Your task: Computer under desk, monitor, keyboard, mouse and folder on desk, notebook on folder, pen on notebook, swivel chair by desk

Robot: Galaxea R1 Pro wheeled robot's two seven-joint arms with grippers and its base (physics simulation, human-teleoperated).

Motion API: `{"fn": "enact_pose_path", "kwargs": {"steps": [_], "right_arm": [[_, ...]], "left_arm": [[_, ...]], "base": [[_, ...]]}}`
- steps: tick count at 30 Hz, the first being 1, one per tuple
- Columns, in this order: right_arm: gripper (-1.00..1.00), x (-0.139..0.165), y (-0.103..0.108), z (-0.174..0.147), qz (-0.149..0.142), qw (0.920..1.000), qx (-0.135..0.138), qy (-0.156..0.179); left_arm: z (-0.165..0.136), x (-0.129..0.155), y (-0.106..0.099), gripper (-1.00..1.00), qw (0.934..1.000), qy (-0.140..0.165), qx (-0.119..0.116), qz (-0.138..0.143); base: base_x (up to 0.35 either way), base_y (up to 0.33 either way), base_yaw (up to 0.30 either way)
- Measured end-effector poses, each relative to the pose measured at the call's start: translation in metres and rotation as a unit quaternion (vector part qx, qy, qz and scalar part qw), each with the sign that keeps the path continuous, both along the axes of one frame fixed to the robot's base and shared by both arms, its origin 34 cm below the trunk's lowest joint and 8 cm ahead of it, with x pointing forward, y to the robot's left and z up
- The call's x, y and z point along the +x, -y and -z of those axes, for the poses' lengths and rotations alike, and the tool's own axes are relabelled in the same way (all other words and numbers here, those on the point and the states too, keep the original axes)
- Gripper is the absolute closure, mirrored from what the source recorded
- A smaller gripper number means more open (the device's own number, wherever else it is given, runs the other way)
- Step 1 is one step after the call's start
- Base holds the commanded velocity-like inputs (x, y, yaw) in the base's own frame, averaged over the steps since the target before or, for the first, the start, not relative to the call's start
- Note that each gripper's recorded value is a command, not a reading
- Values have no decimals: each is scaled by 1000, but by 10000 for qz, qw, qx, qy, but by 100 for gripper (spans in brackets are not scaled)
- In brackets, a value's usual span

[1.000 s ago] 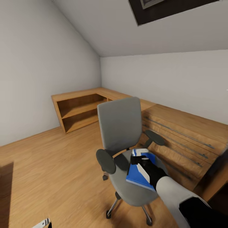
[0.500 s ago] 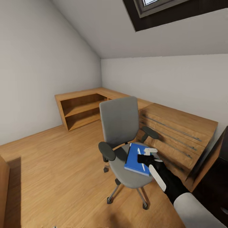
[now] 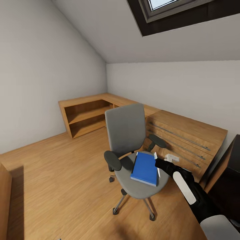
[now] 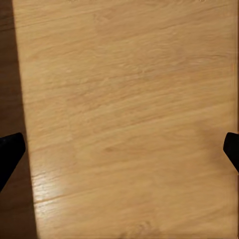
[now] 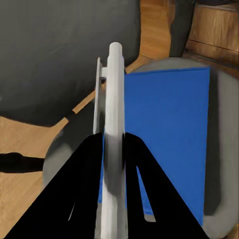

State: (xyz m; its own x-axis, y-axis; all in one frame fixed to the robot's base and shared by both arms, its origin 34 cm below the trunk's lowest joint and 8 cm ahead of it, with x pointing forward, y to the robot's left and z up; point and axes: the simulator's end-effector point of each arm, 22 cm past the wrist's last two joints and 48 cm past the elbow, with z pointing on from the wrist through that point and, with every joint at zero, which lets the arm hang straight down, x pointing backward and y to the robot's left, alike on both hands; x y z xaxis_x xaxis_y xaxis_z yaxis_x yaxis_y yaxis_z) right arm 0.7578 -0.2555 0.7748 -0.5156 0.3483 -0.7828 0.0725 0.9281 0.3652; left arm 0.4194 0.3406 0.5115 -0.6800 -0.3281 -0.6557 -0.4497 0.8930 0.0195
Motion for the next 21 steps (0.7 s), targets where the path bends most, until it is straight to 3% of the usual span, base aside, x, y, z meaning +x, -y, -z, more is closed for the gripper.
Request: {"fn": "enact_pose_path", "kwargs": {"steps": [5,6,9,21], "right_arm": [[100,-4,7,-25,92,9996,182,184],[100,-23,28,-37,338,9983,335,346],[100,-26,31,-42,377,9980,374,356],[100,-24,39,-65,470,9974,403,379]], "left_arm": [[-9,1,0,-100,10000,4,-2,-1],[-10,1,7,-100,10000,-4,-29,75],[-10,-3,17,-100,9997,-91,-53,226],[-20,-15,24,-100,9990,-293,-64,324]], "base": [[0,0,0],[0,0,0],[0,0,-83],[0,0,-236]]}}
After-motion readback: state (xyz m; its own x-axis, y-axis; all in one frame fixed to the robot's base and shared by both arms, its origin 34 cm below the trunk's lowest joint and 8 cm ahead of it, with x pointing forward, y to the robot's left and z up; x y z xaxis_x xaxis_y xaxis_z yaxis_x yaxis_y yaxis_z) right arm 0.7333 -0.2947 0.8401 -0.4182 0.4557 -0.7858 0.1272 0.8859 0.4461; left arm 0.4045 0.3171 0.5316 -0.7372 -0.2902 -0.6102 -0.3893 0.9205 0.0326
